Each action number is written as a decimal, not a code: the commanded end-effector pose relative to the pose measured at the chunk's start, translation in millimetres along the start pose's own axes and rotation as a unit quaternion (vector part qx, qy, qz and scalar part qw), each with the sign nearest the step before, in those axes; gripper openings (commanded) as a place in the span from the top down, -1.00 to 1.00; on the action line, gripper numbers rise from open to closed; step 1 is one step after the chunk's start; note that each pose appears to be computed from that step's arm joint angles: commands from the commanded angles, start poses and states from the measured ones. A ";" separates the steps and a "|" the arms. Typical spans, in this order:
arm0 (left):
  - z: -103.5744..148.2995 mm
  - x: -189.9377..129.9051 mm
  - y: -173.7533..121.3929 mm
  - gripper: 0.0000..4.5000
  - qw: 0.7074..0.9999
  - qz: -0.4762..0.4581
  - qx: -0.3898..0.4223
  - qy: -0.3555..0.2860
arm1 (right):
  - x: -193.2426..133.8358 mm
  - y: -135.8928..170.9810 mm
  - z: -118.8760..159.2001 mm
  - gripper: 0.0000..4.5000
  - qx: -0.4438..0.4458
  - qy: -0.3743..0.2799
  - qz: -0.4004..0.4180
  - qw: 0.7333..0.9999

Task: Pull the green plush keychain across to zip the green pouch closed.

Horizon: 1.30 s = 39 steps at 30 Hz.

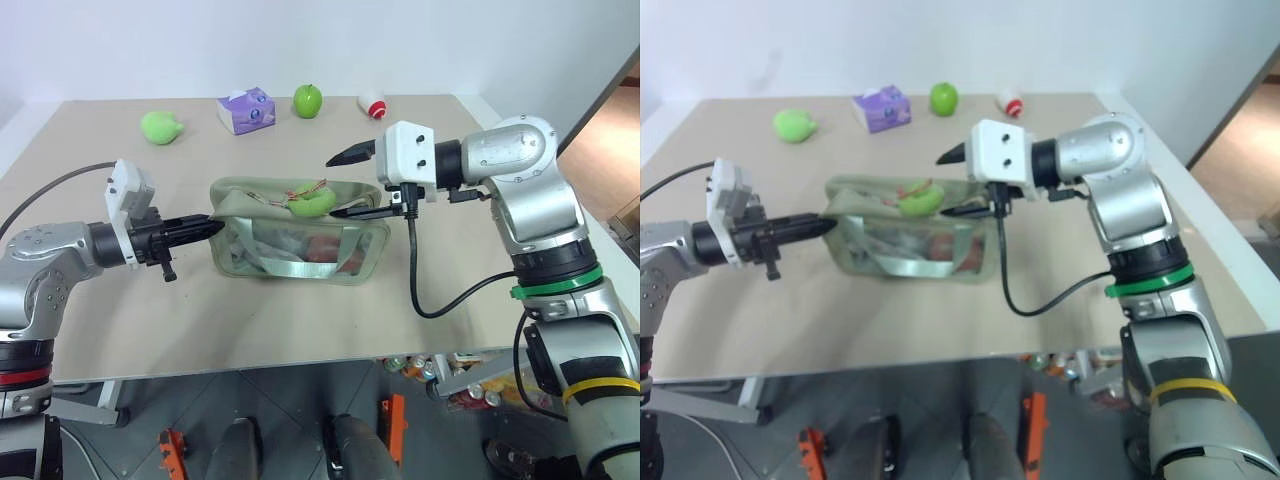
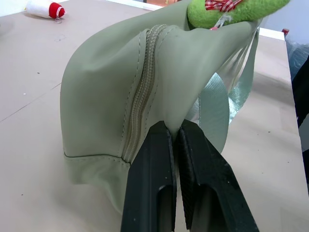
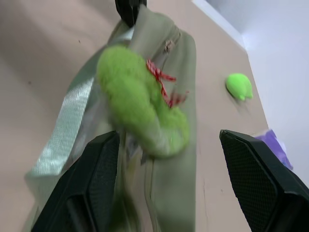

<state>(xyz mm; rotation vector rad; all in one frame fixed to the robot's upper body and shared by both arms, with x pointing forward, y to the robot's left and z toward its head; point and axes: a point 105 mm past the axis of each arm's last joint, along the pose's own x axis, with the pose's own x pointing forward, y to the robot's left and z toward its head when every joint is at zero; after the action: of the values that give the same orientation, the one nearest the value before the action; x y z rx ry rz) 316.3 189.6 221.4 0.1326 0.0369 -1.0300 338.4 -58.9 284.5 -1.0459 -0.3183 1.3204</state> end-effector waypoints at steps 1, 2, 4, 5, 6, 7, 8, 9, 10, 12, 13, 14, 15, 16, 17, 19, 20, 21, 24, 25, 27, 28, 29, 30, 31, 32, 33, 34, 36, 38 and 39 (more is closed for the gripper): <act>12.1 1.3 -3.0 1.00 1.000 -0.007 0.017 -0.018 | 3.6 -8.7 14.0 -0.52 -0.033 -0.011 -0.005 0.999; 11.9 1.2 -3.1 1.00 1.000 -0.006 0.017 -0.017 | 5.3 -9.3 15.8 -0.52 -0.033 -0.017 -0.004 0.999; 11.4 0.5 -2.5 1.00 1.000 -0.003 0.017 -0.016 | 7.7 -10.8 18.2 -0.52 -0.032 -0.024 -0.004 0.999; 11.0 0.0 -2.3 1.00 1.000 -0.002 0.016 -0.016 | 8.8 -12.1 19.0 -0.52 -0.031 -0.027 -0.005 0.999; 10.8 -0.4 -2.1 1.00 1.000 -0.001 0.015 -0.016 | 9.7 -13.1 19.5 -0.52 -0.031 -0.028 -0.006 0.999; 10.4 -0.9 -2.3 1.00 1.000 0.000 0.015 -0.016 | 11.0 -13.5 20.0 -0.52 -0.030 -0.031 -0.005 0.999; 10.3 -1.1 -2.4 1.00 1.000 0.001 0.015 -0.016 | 12.2 -13.9 20.2 -0.52 -0.029 -0.034 -0.006 0.999; 10.4 -1.2 -2.4 1.00 1.000 0.002 0.015 -0.016 | 13.1 -14.1 20.6 -0.52 -0.027 -0.038 -0.006 0.999; 10.4 -1.2 -2.3 1.00 1.000 0.002 0.015 -0.016 | 13.6 -14.3 21.1 -0.29 -0.025 -0.041 -0.007 0.999; 10.6 -1.5 -1.9 1.00 1.000 0.003 0.015 -0.016 | 14.0 -13.3 21.5 0.00 -0.024 -0.045 -0.003 0.999; 10.6 -1.7 -1.8 1.00 1.000 0.004 0.015 -0.016 | 14.1 -13.1 21.6 0.16 -0.024 -0.045 -0.001 0.999; 10.5 -1.8 -1.5 1.00 1.000 0.005 0.015 -0.016 | 13.8 -12.8 21.6 0.29 -0.023 -0.046 0.000 0.999; 10.4 -1.8 -1.3 1.00 1.000 0.006 0.015 -0.015 | 13.2 -12.6 21.6 0.44 -0.021 -0.047 0.001 0.999; 10.3 -1.8 -1.4 1.00 1.000 0.006 0.015 -0.015 | 12.7 -12.6 21.5 0.61 -0.020 -0.048 0.001 0.999; 10.3 -1.9 -1.3 1.00 1.000 0.006 0.015 -0.016 | 12.0 -12.7 21.6 0.73 -0.018 -0.049 0.002 0.999; 10.1 -1.9 -1.2 1.00 1.000 0.006 0.014 -0.016 | 10.8 -12.6 21.5 0.98 -0.017 -0.049 0.003 0.999; 10.0 -1.8 -1.1 1.00 1.000 0.006 0.014 -0.016 | 10.3 -12.5 21.3 0.98 -0.017 -0.049 0.003 0.999; 9.9 -1.6 -1.1 1.00 1.000 0.006 0.014 -0.016 | 9.7 -12.1 20.9 0.98 -0.016 -0.049 0.004 0.999; 10.0 -1.2 -0.7 1.00 1.000 0.006 0.014 -0.016 | 7.5 -12.1 19.1 0.98 -0.016 -0.044 0.003 0.999; 10.1 -0.8 -0.5 1.00 1.000 0.006 0.014 -0.016 | 5.3 -13.9 17.5 0.98 -0.016 -0.040 -0.001 0.999; 9.9 -0.3 -0.3 1.00 1.000 0.006 0.013 -0.016 | -1.4 -19.0 13.1 0.98 -0.011 -0.028 -0.014 0.999; 9.7 0.0 -0.4 1.00 1.000 0.005 0.013 -0.016 | -6.3 -21.9 10.4 0.98 -0.007 -0.021 -0.020 1.000; 9.3 0.1 -0.4 1.00 1.000 0.005 0.012 -0.016 | -13.6 -25.7 7.7 0.98 -0.002 -0.014 -0.026 1.000; 8.9 0.2 -0.4 1.00 1.000 0.004 0.012 -0.016 | -24.5 -32.0 4.4 0.98 0.005 -0.004 -0.038 0.999; 8.7 0.3 -0.5 1.00 1.000 0.004 0.011 -0.016 | -31.8 -36.1 2.5 0.98 0.009 0.002 -0.046 0.999; 8.3 0.7 -0.5 1.00 1.000 0.003 0.011 -0.016 | -40.4 -41.2 1.4 0.98 0.013 0.007 -0.056 0.998; 8.1 0.9 -0.5 1.00 1.000 0.003 0.010 -0.015 | -45.4 -44.2 1.0 0.98 0.015 0.010 -0.062 0.998; 8.0 1.6 0.0 1.00 1.000 0.002 0.010 -0.016 | -55.3 -51.7 -0.4 0.98 0.014 0.020 -0.079 0.997; 8.1 2.7 0.6 1.00 1.000 0.001 0.010 -0.016 | -70.3 -62.1 -2.6 0.98 0.005 0.042 -0.104 0.994; 8.5 3.9 0.9 1.00 1.000 -0.001 0.010 -0.016 | -82.2 -68.8 -3.3 0.98 -0.009 0.063 -0.119 0.991; 8.6 4.5 1.1 1.00 1.000 -0.002 0.009 -0.016 | -86.8 -71.2 -3.1 0.98 -0.015 0.070 -0.124 0.990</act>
<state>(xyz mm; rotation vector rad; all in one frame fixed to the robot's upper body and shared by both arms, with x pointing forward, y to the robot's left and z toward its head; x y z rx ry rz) 318.9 187.8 223.4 0.1212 0.0252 -1.0237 366.4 -117.8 341.3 -1.0466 -0.2793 1.1008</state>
